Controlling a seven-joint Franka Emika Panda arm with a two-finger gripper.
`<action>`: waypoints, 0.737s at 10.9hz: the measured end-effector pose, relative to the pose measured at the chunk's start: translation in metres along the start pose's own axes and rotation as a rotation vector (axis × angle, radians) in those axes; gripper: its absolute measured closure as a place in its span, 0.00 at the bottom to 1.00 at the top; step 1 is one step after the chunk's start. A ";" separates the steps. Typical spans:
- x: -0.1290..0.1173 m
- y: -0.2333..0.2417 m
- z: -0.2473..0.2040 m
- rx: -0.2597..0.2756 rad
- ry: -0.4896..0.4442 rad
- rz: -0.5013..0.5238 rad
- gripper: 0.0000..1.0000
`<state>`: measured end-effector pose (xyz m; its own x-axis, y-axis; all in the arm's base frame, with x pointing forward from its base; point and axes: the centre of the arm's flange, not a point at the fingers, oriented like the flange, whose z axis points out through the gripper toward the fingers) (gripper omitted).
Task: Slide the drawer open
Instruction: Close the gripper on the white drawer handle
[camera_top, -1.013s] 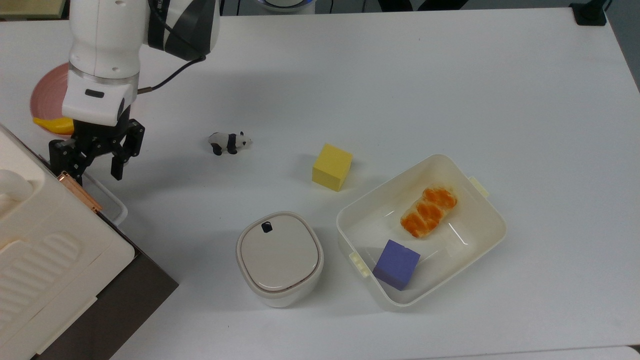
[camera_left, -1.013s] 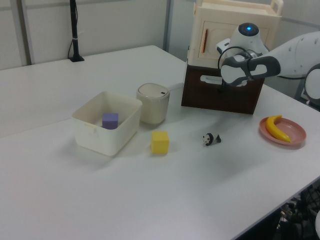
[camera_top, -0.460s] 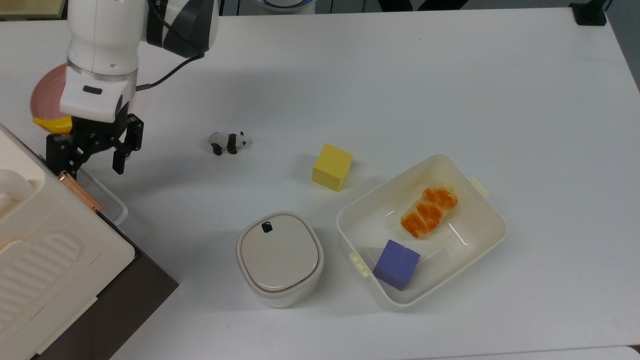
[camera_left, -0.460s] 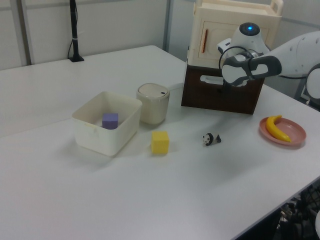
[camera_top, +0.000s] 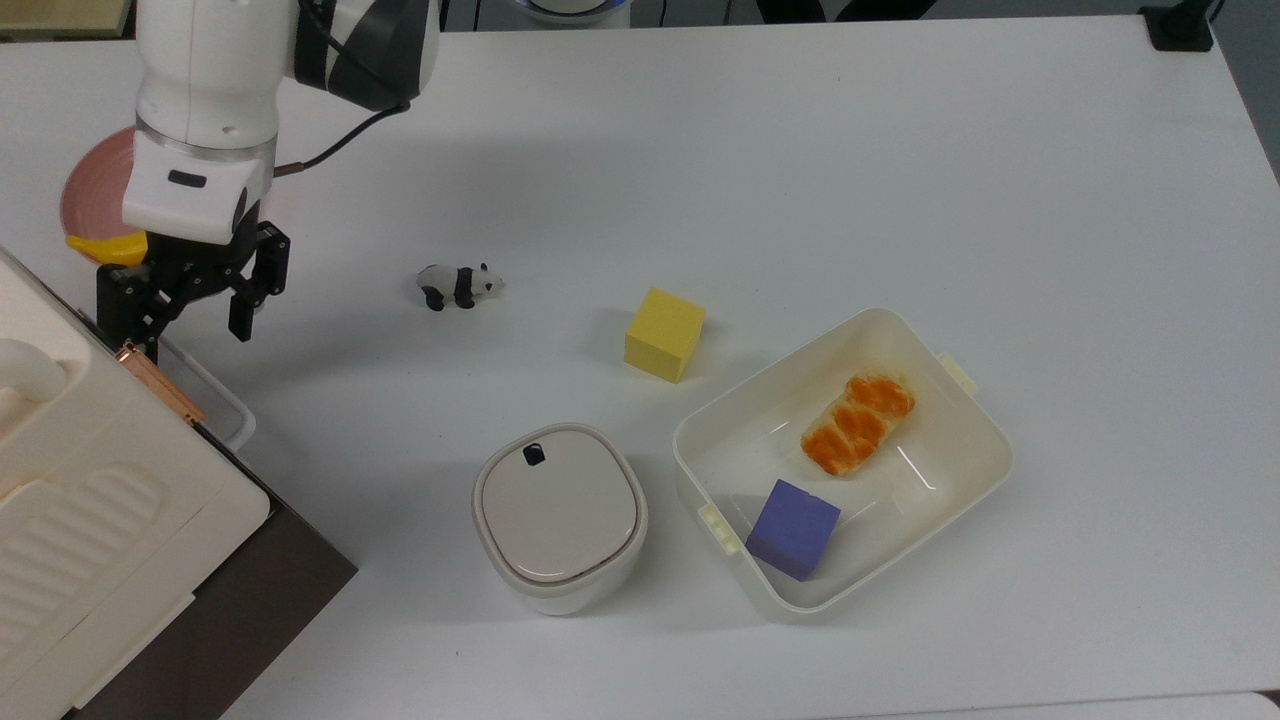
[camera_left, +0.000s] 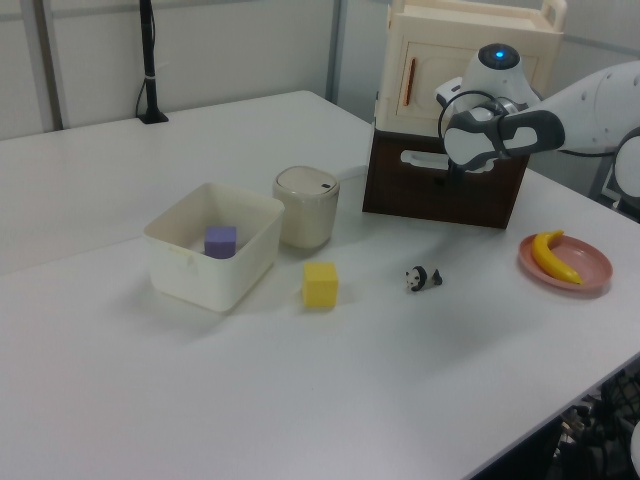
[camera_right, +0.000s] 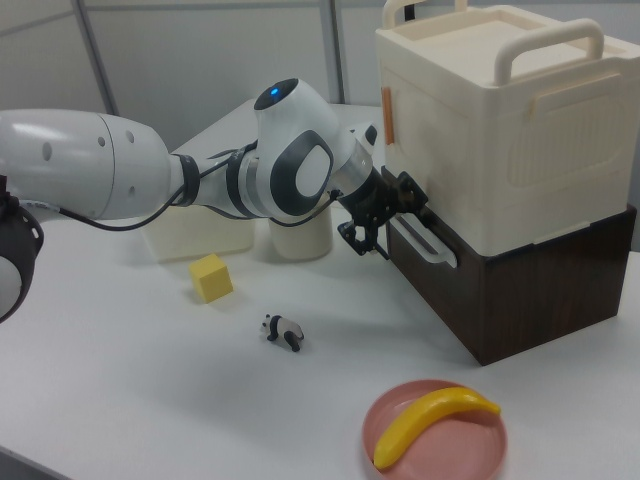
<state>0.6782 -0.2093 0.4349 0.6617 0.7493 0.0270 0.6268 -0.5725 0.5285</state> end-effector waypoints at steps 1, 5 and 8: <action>-0.001 -0.001 0.001 0.011 -0.009 0.000 0.12; 0.001 -0.004 0.002 0.021 -0.012 -0.001 0.17; 0.001 -0.005 0.003 0.022 -0.011 -0.002 0.49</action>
<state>0.6771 -0.2062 0.4301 0.6651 0.7466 0.0163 0.6369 -0.5784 0.5097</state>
